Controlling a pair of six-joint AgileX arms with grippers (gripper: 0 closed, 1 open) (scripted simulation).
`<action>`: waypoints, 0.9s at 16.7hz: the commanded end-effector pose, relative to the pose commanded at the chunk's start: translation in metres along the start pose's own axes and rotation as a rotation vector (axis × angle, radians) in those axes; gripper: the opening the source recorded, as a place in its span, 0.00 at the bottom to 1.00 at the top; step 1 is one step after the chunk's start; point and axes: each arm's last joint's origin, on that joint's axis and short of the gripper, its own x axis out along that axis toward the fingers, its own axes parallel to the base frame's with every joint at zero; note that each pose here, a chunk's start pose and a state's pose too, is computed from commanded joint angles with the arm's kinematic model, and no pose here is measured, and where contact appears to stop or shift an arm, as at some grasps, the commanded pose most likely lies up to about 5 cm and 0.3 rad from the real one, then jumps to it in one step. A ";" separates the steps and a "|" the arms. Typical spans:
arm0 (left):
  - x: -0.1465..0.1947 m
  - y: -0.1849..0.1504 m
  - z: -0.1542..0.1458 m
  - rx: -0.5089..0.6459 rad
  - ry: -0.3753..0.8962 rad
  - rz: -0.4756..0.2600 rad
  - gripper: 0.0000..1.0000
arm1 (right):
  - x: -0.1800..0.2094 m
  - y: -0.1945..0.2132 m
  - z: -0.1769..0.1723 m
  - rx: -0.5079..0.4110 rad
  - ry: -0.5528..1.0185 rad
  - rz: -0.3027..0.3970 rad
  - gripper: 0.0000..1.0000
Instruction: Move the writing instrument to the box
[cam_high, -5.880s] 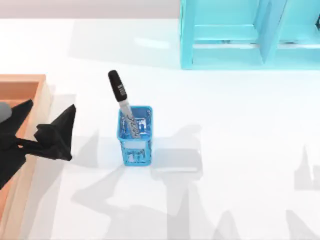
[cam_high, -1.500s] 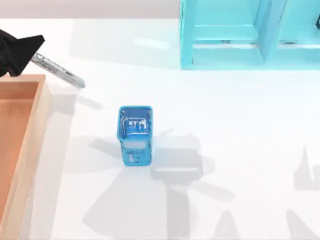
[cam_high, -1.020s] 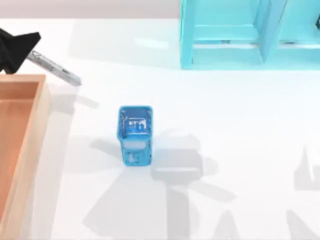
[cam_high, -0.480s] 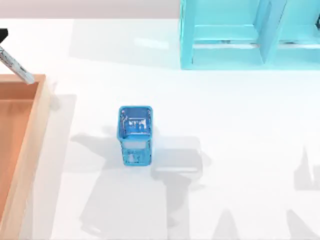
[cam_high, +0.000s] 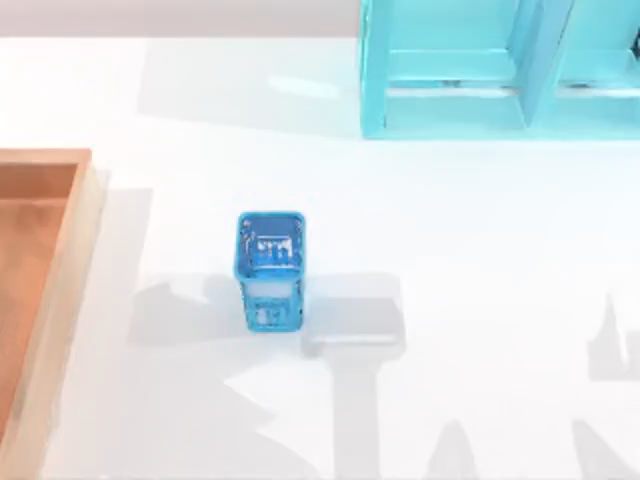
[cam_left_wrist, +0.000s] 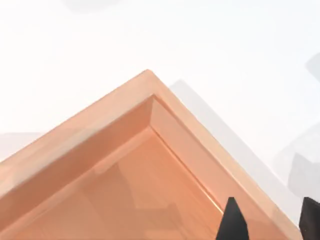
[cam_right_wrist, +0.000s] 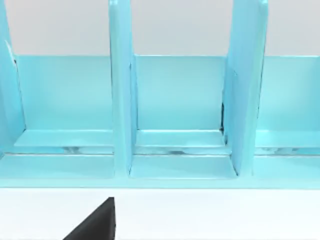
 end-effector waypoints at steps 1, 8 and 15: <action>-0.005 0.002 -0.003 0.028 0.026 -0.033 0.00 | 0.000 0.000 0.000 0.000 0.000 0.000 1.00; -0.046 0.010 -0.006 0.232 0.017 -0.225 0.00 | 0.000 0.000 0.000 0.000 0.000 0.000 1.00; -0.063 0.012 -0.002 0.312 -0.048 -0.259 0.00 | 0.000 0.000 0.000 0.000 0.000 0.000 1.00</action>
